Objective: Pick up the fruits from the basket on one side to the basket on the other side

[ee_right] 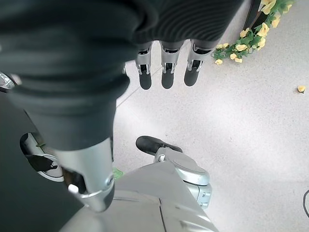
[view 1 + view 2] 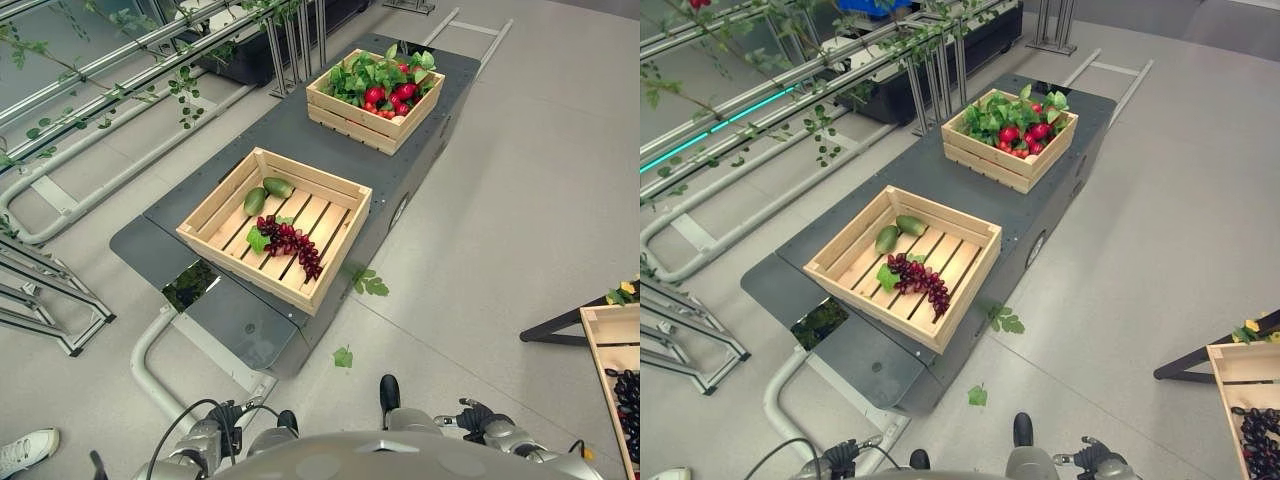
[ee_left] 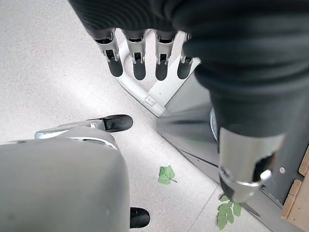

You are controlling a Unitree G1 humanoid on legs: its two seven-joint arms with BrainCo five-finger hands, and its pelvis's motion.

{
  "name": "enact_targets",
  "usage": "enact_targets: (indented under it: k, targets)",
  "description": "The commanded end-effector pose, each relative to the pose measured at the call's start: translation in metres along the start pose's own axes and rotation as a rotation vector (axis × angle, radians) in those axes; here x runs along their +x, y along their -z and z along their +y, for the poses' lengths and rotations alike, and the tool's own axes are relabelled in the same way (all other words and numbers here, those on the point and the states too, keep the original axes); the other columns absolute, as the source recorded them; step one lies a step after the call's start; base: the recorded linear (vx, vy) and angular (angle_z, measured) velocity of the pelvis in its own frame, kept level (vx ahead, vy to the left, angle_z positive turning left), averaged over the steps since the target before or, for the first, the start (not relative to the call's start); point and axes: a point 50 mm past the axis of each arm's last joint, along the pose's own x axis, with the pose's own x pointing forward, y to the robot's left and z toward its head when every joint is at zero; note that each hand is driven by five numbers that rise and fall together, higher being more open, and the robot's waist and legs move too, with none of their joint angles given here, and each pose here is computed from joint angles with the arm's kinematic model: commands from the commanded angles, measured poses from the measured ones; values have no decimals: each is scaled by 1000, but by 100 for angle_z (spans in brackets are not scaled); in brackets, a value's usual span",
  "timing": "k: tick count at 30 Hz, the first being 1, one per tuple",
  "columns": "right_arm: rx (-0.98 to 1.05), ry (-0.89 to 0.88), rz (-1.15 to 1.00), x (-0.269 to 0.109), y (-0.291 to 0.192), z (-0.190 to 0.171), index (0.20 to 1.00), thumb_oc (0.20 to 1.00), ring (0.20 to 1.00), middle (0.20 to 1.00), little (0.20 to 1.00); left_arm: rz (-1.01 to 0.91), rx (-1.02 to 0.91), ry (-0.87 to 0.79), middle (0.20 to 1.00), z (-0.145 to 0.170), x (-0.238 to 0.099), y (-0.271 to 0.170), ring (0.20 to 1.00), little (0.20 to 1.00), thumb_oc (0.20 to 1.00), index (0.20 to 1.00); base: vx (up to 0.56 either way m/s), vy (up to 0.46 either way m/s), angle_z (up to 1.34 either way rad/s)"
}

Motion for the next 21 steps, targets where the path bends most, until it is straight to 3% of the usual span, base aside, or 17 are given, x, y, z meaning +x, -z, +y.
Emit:
enact_targets:
  k: [1,7,8,9,12,14,21]
  targets:
    - [7,39,-47,2,-21,-13,1000,1000,1000,1000,1000,-63,-48,-1,1000,-4,2,-27,1000,1000,1000,1000,4,-5,4]
    - [5,36,-36,2,-18,-13,1000,1000,1000,1000,1000,-43,-80,3,1000,-5,2,-21,1000,1000,1000,1000,32,0,3]
    - [-17,38,-40,2,-23,-16,1000,1000,1000,1000,1000,-204,-62,34,1000,-22,-1,-93,1000,1000,1000,1000,41,8,1]
    - [-17,38,-41,2,-24,-16,1000,1000,1000,1000,1000,-205,-62,34,1000,-22,-1,-93,1000,1000,1000,1000,58,17,4]
    - [-29,54,-59,2,-30,-19,1000,1000,1000,1000,1000,-226,-81,84,1000,-29,-2,-70,1000,1000,1000,1000,-3,15,1]
    - [-29,51,-46,2,-27,-19,1000,1000,1000,1000,1000,-98,-55,36,1000,-15,2,-39,1000,1000,1000,1000,-13,8,-3]
    - [-24,19,-16,2,-21,-9,1000,1000,1000,1000,1000,25,-39,-9,1000,0,2,-15,1000,1000,1000,1000,32,-5,0]
